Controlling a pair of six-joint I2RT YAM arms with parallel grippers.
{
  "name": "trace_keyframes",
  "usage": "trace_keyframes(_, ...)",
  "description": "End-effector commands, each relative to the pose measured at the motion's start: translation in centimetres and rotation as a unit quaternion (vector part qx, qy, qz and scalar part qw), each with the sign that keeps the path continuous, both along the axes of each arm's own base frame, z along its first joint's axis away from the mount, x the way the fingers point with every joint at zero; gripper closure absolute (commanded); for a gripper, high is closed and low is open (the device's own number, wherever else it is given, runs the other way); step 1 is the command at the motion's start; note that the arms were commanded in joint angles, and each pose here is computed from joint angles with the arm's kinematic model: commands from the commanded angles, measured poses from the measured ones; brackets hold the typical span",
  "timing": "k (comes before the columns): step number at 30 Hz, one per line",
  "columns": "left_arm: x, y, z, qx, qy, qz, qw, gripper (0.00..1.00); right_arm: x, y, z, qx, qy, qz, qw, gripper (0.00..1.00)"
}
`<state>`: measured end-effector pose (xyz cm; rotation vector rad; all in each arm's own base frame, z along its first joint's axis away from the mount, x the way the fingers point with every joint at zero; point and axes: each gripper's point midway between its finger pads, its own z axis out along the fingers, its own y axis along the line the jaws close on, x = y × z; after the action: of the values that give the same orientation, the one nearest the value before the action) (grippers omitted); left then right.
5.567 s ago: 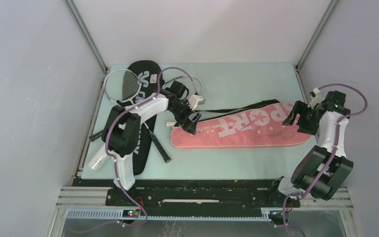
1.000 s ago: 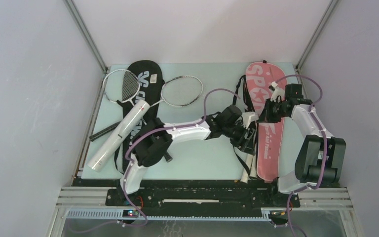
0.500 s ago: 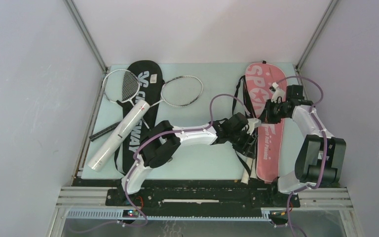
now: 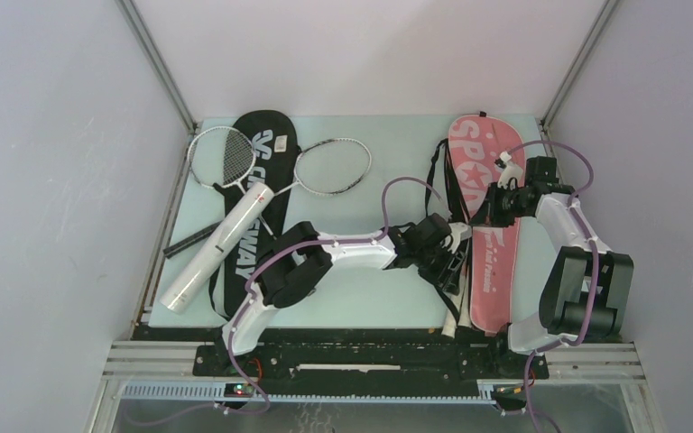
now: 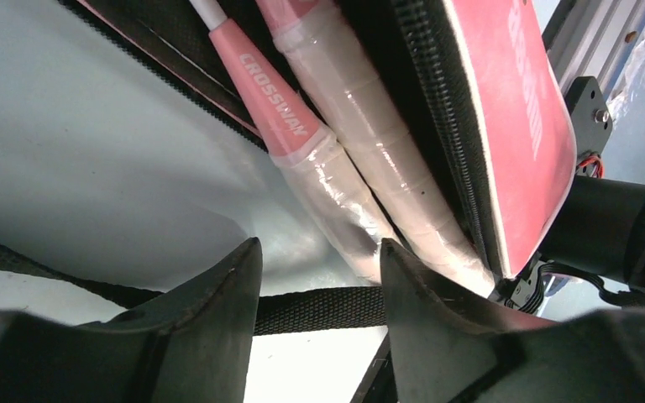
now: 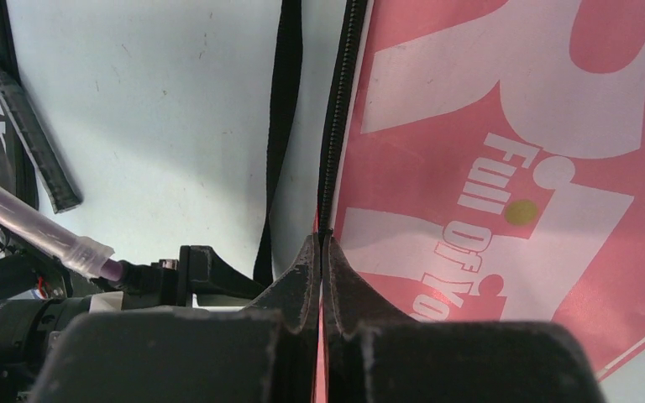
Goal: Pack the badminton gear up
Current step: Place the racket in the racket bag.
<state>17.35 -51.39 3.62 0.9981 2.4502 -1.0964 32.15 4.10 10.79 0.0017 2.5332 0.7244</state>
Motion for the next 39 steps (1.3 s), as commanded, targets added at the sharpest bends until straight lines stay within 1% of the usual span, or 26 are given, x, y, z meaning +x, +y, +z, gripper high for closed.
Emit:
trace_keyframes(1,-0.6,-0.8,2.0,-0.023,-0.014,-0.010,1.000,0.40,-0.1,0.2,1.3,0.007,-0.023,0.007,1.000,1.00)
trace_keyframes(4,-0.8,-1.2,2.2,-0.026,-0.010,-0.011,1.000,0.37,-0.1,0.1,1.2,0.008,-0.021,0.007,1.000,1.00)
trace_keyframes(8,-1.4,-1.4,1.8,-0.017,-0.010,-0.011,1.000,0.36,-0.1,0.1,1.2,0.011,-0.020,0.006,1.000,1.00)
trace_keyframes(15,-0.9,-1.3,0.4,0.037,-0.039,0.022,0.998,0.32,-0.2,-0.1,1.6,0.017,-0.025,0.004,1.000,1.00)
trace_keyframes(20,-0.5,-0.9,-0.8,0.065,-0.055,0.034,0.996,0.32,-0.3,-0.2,2.0,0.022,-0.029,0.002,0.999,1.00)
trace_keyframes(26,-0.1,-0.4,-2.0,0.083,-0.067,0.038,0.994,0.40,-0.4,-0.2,2.2,0.026,-0.030,0.003,0.999,1.00)
trace_keyframes(31,0.6,-0.2,-1.8,0.089,-0.090,0.040,0.991,0.52,-0.4,-0.1,2.2,0.030,-0.030,0.005,0.999,1.00)
trace_keyframes(33,1.1,0.0,-1.7,0.096,-0.102,0.044,0.989,0.53,-0.4,0.0,2.2,0.030,-0.031,0.005,0.999,1.00)
trace_keyframes(35,1.4,0.3,-1.9,0.104,-0.110,0.047,0.987,0.50,-0.5,0.0,2.3,0.030,-0.031,0.006,0.999,1.00)
trace_keyframes(37,1.4,0.2,-2.1,0.105,-0.109,0.046,0.987,0.49,-0.5,0.0,2.3,0.031,-0.032,0.006,0.999,1.00)
trace_keyframes(39,1.4,-0.2,-2.1,0.101,-0.099,0.044,0.989,0.50,-0.5,0.1,2.3,0.032,-0.031,0.007,0.999,1.00)
